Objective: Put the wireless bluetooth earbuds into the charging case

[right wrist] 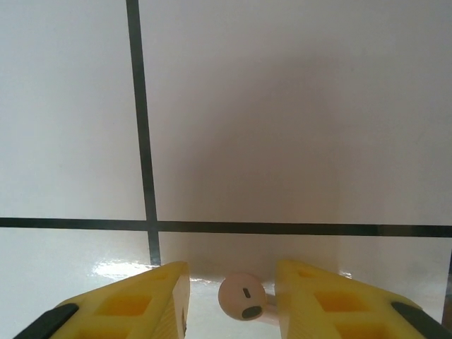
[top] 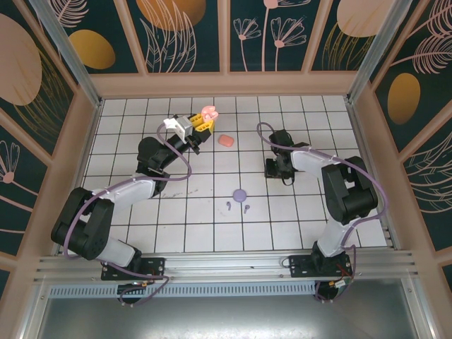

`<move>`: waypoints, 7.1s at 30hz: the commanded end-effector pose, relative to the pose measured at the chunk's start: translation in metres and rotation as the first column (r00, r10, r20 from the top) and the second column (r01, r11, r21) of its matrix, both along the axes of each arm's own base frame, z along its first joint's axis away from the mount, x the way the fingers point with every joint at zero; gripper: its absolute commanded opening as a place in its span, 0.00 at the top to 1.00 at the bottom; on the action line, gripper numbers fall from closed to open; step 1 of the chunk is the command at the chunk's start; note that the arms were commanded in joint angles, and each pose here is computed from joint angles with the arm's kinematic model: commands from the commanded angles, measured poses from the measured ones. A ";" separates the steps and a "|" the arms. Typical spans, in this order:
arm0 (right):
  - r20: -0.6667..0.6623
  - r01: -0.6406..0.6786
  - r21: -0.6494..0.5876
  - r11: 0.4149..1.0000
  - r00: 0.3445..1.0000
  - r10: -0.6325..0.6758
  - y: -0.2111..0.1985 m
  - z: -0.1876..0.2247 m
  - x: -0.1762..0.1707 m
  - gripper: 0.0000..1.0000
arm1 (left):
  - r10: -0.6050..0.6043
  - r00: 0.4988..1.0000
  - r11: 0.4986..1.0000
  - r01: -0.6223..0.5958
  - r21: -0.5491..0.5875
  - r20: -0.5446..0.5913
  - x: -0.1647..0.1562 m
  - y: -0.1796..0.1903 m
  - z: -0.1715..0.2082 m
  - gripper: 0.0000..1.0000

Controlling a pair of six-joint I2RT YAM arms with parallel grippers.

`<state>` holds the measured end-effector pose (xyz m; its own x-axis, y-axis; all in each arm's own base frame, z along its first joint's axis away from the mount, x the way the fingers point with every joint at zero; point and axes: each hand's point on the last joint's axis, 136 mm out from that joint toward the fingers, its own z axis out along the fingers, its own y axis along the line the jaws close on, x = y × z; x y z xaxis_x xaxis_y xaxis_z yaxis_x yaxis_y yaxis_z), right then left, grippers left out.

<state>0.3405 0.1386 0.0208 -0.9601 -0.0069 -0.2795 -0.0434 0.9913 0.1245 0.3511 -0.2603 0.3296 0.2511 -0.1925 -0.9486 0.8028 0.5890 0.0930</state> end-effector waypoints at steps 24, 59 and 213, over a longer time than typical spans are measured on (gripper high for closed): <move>-0.004 0.008 0.027 1.000 1.000 -0.008 0.007 0.001 -0.007 0.87 | -0.007 0.999 1.000 0.008 -0.019 0.052 -0.005 -0.001 0.021 1.00; 0.711 -0.641 0.699 0.317 0.668 -0.217 0.126 0.454 0.022 0.87 | -0.098 0.982 0.995 0.100 -0.004 0.162 -0.024 -0.011 0.041 1.00; 0.575 -0.591 0.807 -0.002 0.787 -0.224 0.168 0.399 -0.023 0.93 | -0.036 0.971 0.997 0.021 0.069 0.237 -0.009 -0.017 0.016 1.00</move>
<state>0.3430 0.3077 0.3798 -0.7534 0.4883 -0.4405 -0.5300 -0.0544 0.8462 0.3469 -0.2759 0.3361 0.4219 -0.1380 -0.8961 0.7806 0.5581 0.2816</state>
